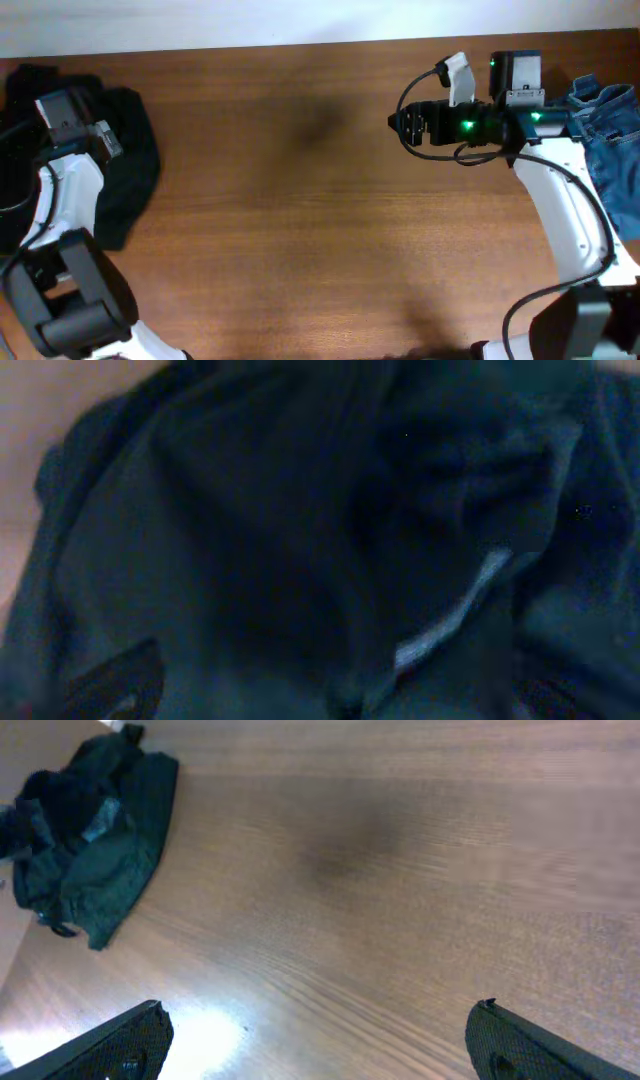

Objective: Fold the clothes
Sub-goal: 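Move the left gripper over the black garment pile and grasp it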

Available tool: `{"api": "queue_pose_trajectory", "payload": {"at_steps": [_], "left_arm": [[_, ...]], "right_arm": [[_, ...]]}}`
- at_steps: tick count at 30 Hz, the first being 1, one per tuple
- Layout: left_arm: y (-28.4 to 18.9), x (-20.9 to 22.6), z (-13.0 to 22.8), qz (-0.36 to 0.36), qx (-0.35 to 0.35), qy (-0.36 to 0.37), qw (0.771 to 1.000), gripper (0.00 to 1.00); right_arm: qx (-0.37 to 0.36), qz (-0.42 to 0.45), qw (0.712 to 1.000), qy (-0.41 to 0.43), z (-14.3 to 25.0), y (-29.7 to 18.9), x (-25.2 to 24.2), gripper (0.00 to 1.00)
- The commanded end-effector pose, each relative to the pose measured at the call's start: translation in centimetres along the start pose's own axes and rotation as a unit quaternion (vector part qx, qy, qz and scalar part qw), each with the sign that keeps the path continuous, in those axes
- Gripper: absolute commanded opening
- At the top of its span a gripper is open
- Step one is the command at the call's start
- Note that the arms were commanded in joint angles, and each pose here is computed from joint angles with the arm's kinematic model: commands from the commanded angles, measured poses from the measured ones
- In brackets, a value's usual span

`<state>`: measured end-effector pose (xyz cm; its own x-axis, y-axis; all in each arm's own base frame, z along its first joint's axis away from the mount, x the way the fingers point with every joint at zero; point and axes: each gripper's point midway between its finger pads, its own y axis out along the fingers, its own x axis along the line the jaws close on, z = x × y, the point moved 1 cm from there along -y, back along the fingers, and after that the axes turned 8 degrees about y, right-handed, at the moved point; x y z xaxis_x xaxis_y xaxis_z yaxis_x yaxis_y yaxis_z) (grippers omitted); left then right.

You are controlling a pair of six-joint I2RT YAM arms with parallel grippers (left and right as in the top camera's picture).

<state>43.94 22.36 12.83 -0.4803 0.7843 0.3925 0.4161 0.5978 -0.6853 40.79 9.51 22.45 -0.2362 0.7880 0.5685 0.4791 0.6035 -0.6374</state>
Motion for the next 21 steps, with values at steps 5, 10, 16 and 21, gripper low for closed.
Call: {"api": "queue_pose_trajectory", "payload": {"at_steps": [5,10,16,21], "left_arm": [[1.9,-0.2,-1.5,-0.017,-0.035,0.005,0.999,0.93],[1.9,0.4,-0.8,-0.035,-0.02,0.01,0.999,0.55],[2.0,1.5,-0.1,-0.057,-0.004,0.012,0.998,0.4],[2.0,2.5,-0.1,-0.08,-0.001,-0.005,0.997,0.01]], "right_arm": [[0.013,0.004,1.0,0.0,0.1,1.3,-1.3,0.99],[0.006,0.003,1.0,-0.005,-0.3,1.4,-1.3,0.99],[0.006,0.003,1.0,-0.005,-0.3,1.4,-1.3,0.99],[0.006,0.003,1.0,-0.005,-0.3,1.4,-1.3,0.99]]}}
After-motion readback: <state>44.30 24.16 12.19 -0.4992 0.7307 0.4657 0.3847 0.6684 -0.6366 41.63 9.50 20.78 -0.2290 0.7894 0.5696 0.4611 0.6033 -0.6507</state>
